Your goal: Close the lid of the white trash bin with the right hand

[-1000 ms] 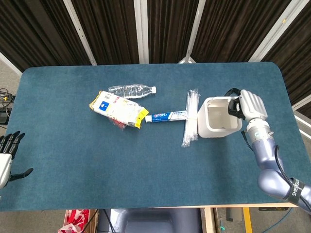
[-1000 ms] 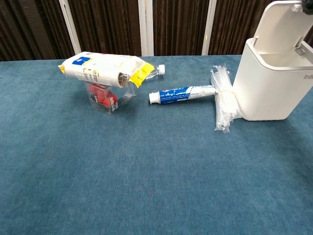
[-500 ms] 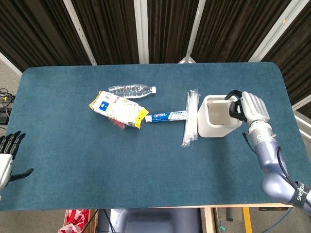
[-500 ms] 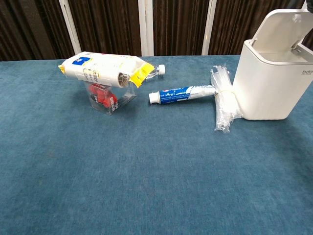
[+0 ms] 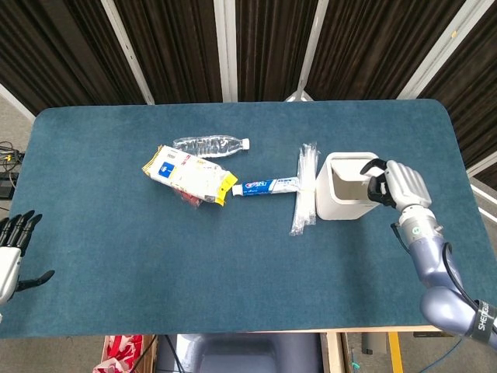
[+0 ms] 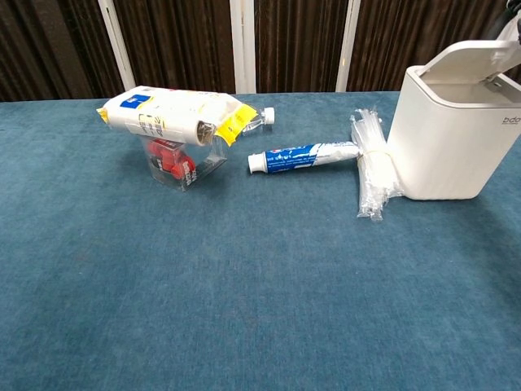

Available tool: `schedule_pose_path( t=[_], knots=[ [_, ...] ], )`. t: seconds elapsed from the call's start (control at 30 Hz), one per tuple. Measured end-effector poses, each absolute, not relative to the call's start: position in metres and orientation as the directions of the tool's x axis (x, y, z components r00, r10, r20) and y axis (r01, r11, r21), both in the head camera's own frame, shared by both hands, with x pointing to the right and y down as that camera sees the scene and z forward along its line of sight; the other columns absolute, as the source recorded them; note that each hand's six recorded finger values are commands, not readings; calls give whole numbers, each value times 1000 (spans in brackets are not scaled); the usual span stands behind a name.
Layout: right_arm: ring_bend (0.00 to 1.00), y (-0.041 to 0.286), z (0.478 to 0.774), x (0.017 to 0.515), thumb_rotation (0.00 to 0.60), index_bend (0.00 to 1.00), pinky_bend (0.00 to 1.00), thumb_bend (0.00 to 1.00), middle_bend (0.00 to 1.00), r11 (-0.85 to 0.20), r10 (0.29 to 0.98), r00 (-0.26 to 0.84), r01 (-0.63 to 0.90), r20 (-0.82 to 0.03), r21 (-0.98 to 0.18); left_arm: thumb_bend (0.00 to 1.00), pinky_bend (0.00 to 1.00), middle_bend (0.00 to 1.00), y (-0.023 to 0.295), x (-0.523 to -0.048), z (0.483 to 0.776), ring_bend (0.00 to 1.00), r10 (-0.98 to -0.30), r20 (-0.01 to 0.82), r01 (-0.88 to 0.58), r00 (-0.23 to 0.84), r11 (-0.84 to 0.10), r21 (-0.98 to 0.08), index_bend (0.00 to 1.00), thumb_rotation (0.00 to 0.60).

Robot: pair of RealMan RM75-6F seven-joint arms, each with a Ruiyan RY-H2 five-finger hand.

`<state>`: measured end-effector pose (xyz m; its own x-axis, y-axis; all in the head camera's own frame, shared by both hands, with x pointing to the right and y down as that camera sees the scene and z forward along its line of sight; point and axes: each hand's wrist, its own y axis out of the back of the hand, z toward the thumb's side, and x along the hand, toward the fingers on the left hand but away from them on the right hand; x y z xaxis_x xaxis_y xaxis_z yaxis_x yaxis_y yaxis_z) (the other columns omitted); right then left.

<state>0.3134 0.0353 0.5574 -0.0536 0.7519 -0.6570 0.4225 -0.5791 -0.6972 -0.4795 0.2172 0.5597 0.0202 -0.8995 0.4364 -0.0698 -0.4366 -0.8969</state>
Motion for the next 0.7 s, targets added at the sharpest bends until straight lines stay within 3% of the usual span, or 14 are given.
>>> schedule_pose_path(
  t=[0.7],
  knots=[
    [951, 67, 576, 310, 600, 381, 856, 759, 827, -610, 739, -16, 409, -674, -679, 0, 0, 0, 218, -478, 559, 0, -900, 435, -67, 29, -436, -897, 0, 600]
  ],
)
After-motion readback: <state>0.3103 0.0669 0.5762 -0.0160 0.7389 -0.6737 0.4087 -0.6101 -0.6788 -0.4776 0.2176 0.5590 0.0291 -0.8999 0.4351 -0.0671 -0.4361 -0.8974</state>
